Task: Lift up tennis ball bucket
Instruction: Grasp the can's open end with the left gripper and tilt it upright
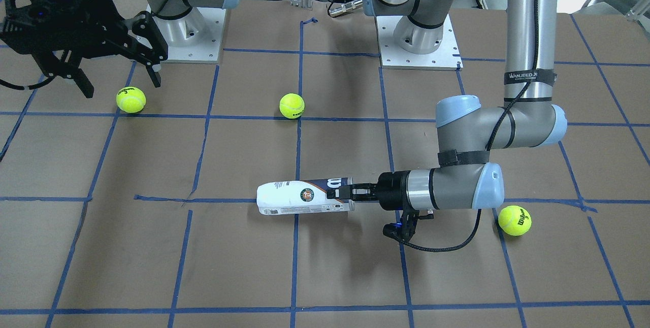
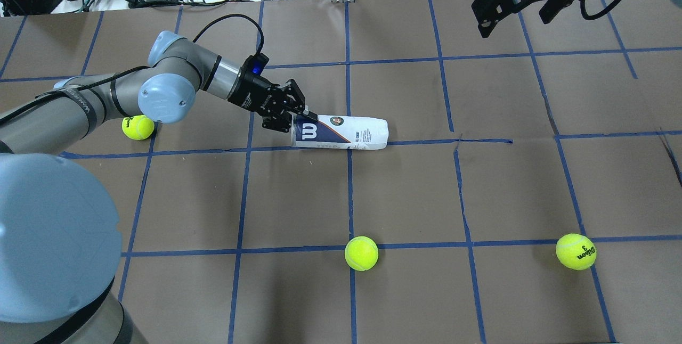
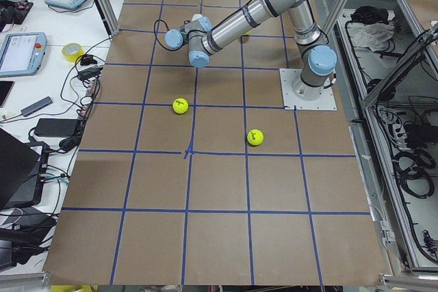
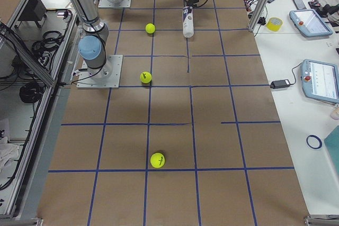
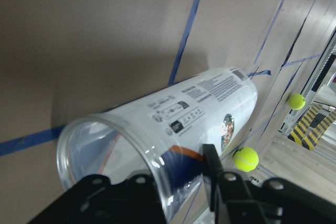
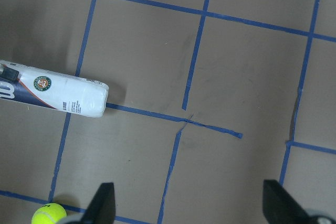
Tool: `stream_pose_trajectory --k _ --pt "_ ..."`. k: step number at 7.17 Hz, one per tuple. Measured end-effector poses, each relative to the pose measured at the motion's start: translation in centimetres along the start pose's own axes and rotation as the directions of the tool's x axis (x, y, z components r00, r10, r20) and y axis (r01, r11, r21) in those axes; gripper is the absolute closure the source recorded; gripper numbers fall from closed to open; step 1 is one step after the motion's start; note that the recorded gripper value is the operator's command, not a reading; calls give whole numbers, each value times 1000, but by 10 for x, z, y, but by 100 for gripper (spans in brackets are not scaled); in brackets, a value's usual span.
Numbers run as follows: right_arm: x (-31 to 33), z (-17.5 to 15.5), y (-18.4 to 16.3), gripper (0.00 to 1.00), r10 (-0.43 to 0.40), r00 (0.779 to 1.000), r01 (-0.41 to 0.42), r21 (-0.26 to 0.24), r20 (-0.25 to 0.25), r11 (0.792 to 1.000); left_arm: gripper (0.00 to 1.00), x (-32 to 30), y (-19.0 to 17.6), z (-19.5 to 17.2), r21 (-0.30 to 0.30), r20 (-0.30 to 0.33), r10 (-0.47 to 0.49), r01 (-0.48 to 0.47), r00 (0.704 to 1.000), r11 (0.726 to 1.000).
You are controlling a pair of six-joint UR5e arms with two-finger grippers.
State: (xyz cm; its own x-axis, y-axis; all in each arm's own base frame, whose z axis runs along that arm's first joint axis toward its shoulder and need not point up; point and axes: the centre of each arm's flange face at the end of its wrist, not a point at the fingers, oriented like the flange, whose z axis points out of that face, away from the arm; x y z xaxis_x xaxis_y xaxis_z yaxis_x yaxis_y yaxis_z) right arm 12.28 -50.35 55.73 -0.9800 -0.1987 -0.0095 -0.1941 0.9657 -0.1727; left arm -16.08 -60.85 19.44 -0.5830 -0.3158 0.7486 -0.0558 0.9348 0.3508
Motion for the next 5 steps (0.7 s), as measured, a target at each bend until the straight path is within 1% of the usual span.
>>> stream_pose_trajectory --k 1,3,4,5 --pt "-2 -9 8 0 15 1000 -15 1 -4 1000 100 17 2 -10 22 -21 -25 26 999 999" --pt "-4 -16 18 0 22 1000 -23 -16 -3 1000 100 63 11 -32 66 -48 -32 35 998 997" --pt "-4 -16 19 0 24 1000 -24 -23 -7 999 100 81 18 -43 91 -48 -8 13 999 996" --pt "-3 -16 20 0 27 1000 -27 -27 -14 999 100 101 25 -56 127 -41 40 -34 998 991"
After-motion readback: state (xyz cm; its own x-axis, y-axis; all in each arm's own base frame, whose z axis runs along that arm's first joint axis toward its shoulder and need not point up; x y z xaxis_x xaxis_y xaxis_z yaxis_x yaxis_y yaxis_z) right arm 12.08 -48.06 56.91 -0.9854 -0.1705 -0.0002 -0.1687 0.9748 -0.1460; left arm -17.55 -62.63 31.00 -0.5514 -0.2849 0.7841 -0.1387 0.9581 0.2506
